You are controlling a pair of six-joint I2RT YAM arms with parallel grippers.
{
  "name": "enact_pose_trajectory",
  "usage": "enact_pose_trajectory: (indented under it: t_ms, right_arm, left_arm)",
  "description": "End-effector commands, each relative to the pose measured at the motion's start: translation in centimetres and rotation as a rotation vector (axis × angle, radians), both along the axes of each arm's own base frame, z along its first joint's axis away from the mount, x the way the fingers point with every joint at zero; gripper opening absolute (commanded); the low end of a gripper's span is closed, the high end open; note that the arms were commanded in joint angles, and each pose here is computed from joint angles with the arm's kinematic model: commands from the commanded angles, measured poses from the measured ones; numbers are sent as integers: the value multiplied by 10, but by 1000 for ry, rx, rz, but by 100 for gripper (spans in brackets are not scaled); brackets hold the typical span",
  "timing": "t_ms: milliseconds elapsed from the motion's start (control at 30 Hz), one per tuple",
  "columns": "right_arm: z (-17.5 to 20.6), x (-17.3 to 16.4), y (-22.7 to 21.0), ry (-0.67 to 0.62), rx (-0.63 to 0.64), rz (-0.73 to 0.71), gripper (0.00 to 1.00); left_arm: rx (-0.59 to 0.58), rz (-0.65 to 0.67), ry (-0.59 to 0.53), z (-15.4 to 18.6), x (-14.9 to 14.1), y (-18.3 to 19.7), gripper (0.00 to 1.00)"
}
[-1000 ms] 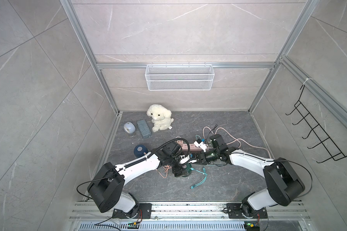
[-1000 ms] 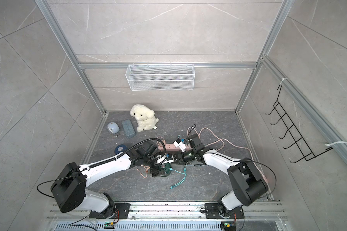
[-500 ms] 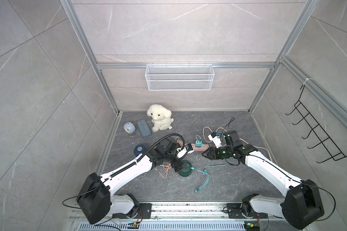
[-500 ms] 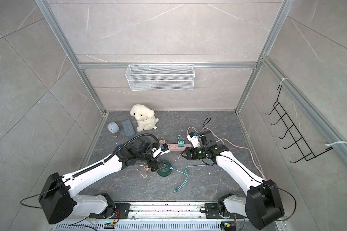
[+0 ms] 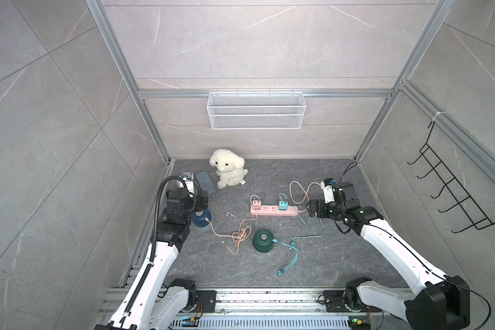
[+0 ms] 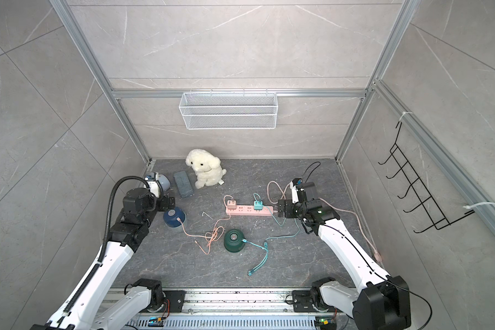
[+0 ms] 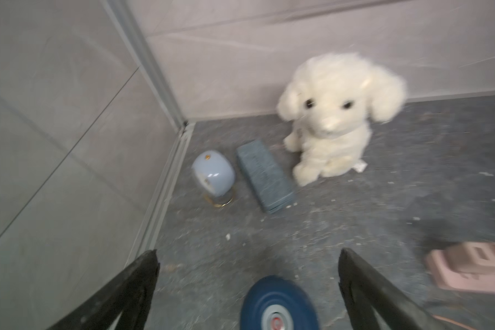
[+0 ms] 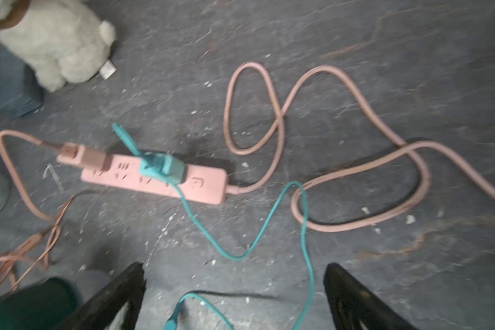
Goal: Charge the cordless meat grinders
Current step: Reset both arms
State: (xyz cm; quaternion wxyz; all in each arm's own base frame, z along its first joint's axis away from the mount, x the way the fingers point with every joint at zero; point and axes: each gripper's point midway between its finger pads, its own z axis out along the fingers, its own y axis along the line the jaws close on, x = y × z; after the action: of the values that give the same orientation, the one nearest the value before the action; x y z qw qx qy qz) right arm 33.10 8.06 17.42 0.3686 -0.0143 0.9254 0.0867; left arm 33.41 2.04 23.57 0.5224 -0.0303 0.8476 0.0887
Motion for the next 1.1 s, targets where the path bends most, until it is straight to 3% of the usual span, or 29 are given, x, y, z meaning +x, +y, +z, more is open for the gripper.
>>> enact_pose_trajectory:
  t_ms: [0, 200, 433, 633, 800, 967, 1000, 1067]
  right_arm:
    - [-4, 15, -35, -57, -42, -147, 100]
    - [-21, 16, -56, -44, 9, -209, 100]
    - [-35, 15, -62, -38, 5, -220, 100]
    - [-42, 15, -71, -94, -17, -241, 100]
    - [-46, 18, -76, -102, -25, -258, 100]
    - [-38, 20, -80, -247, -19, -279, 100]
    - [-36, 20, -85, -281, -25, -302, 100]
    - [-37, 18, -90, -316, -44, -321, 100]
  left_arm:
    - [-128, 202, 9, -33, 2, 52, 99]
    - [-88, 456, 69, -88, 1, 108, 99]
    - [-259, 260, 142, -140, 27, 70, 99]
    - [-296, 127, 26, -139, 43, 51, 99]
    - [-265, 56, -6, -142, 56, 44, 99]
    - [-192, -65, 14, -146, 62, 13, 99]
    - [-130, -91, -16, -145, 62, 2, 99]
    - [-113, -52, -78, -150, 50, 7, 99]
